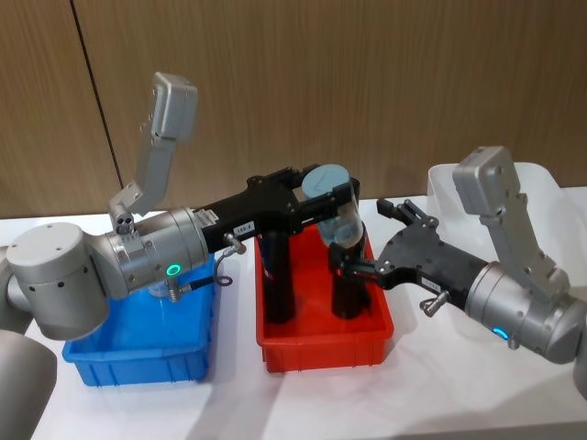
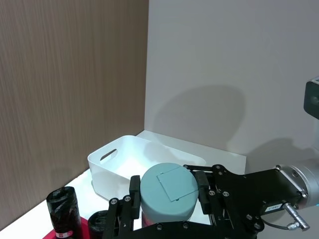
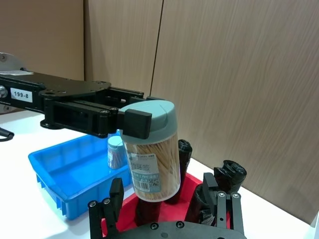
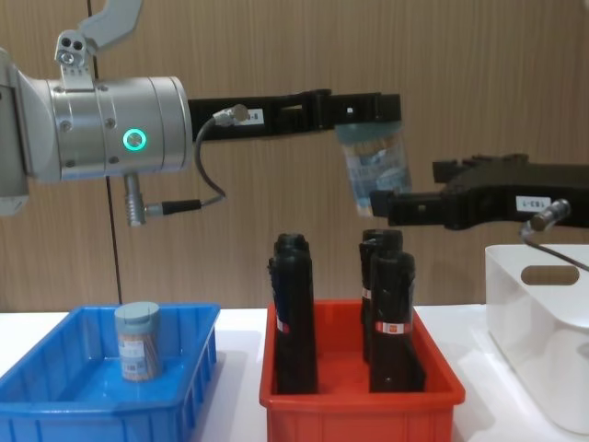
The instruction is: Pick the cotton swabs from the blue box and place them into the white box.
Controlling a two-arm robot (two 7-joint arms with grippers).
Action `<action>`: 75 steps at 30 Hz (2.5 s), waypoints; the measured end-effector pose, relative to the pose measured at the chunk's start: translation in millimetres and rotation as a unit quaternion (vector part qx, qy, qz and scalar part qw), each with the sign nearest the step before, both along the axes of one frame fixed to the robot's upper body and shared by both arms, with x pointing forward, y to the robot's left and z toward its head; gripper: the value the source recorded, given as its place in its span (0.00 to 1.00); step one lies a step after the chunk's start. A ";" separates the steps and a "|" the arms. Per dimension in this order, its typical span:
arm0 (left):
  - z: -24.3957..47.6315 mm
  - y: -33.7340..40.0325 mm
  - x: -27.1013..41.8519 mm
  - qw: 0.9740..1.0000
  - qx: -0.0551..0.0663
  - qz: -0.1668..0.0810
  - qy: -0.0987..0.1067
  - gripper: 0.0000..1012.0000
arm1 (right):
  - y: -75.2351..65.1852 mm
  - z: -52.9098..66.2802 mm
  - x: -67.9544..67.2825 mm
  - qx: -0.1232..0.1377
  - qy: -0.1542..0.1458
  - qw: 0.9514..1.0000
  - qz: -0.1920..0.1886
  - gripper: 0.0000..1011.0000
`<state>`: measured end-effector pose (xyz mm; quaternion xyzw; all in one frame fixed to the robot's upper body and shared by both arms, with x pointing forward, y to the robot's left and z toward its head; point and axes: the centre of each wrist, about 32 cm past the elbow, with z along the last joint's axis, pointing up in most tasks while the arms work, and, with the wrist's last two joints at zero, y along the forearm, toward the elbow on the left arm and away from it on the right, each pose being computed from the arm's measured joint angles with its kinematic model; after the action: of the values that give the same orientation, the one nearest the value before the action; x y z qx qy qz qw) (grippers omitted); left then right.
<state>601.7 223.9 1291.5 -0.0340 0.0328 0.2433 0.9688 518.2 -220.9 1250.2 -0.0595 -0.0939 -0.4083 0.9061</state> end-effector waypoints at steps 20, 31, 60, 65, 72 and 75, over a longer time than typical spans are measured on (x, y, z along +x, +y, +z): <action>0.0 0.0 0.0 1.000 0.000 0.000 0.000 0.66 | 9.1 2.9 18.7 -0.002 -0.006 1.000 0.008 0.99; 0.0 0.0 0.0 1.000 0.000 0.000 0.000 0.66 | 12.3 3.3 23.0 -0.003 -0.008 1.000 0.015 0.83; -0.6 -0.3 -0.1 1.000 0.001 -0.001 0.001 0.79 | 14.9 7.9 23.3 0.003 -0.019 1.000 0.017 0.65; -0.6 -0.3 -0.1 1.000 0.001 -0.001 0.001 0.93 | 14.5 8.5 22.7 0.003 -0.020 1.000 0.017 0.65; -0.3 -0.2 0.0 1.000 0.001 -0.001 0.001 0.99 | 14.0 9.1 21.8 0.005 -0.022 1.000 0.016 0.65; -0.2 -0.1 0.0 1.000 0.000 -0.001 0.001 0.99 | 13.7 9.2 21.5 0.005 -0.023 1.000 0.016 0.65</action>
<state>601.7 223.8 1291.4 -0.0333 0.0335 0.2425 0.9690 539.7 -207.1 1259.4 -0.0446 -0.1134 -0.3954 0.9104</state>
